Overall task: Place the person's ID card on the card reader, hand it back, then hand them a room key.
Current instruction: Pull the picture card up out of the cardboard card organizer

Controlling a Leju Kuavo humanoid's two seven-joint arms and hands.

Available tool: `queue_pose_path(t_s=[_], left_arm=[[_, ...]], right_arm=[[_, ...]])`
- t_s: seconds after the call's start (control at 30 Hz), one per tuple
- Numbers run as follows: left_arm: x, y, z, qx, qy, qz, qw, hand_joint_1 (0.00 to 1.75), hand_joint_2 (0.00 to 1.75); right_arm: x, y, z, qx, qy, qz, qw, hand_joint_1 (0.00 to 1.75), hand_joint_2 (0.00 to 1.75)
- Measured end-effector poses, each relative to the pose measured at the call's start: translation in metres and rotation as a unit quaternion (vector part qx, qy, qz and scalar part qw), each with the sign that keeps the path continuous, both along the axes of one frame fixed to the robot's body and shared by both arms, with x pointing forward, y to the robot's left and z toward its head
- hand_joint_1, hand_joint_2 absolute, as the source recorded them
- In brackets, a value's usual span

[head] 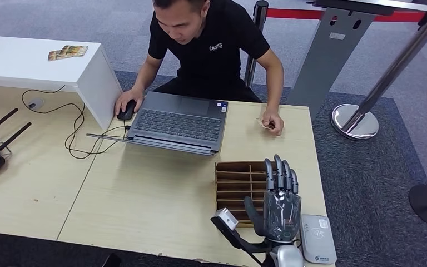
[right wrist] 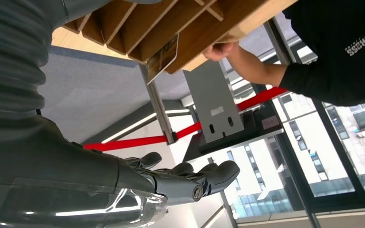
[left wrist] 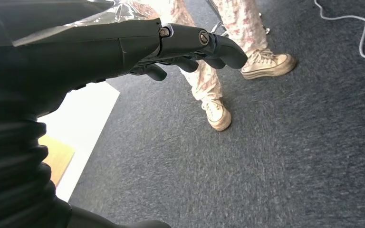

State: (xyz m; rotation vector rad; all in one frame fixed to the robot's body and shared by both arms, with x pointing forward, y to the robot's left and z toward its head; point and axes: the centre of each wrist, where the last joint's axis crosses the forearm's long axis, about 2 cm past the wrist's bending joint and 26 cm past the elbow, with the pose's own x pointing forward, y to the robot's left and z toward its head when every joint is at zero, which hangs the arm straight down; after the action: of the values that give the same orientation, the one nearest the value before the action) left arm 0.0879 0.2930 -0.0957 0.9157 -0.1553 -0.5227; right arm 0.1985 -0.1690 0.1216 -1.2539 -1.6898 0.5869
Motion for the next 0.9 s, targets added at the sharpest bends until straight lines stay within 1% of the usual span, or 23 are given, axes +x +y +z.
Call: queue_pose_path(t_s=[0.2, 0.33, 0.5, 0.9], left_arm=[[-0.001, 0.001, 0.000, 0.000, 0.003, 0.009, 1.000, 0.00, 1.75], [-0.002, 0.001, 0.000, -0.001, 0.006, 0.020, 1.000, 0.00, 1.75], [-0.002, 0.001, -0.001, -0.003, 0.010, 0.032, 0.999, 0.00, 1.75], [-0.003, 0.001, -0.001, -0.004, 0.015, 0.048, 0.999, 0.00, 1.75]], right_arm=[[0.000, -0.001, -0.007, -0.013, 0.009, 0.011, 1.000, 0.00, 1.75], [-0.001, -0.002, -0.010, -0.015, 0.012, 0.025, 1.000, 0.00, 0.00], [-0.001, -0.002, -0.012, -0.015, 0.010, 0.036, 0.999, 0.00, 0.00], [0.001, -0.006, -0.012, -0.011, 0.009, 0.022, 1.000, 0.00, 0.00]])
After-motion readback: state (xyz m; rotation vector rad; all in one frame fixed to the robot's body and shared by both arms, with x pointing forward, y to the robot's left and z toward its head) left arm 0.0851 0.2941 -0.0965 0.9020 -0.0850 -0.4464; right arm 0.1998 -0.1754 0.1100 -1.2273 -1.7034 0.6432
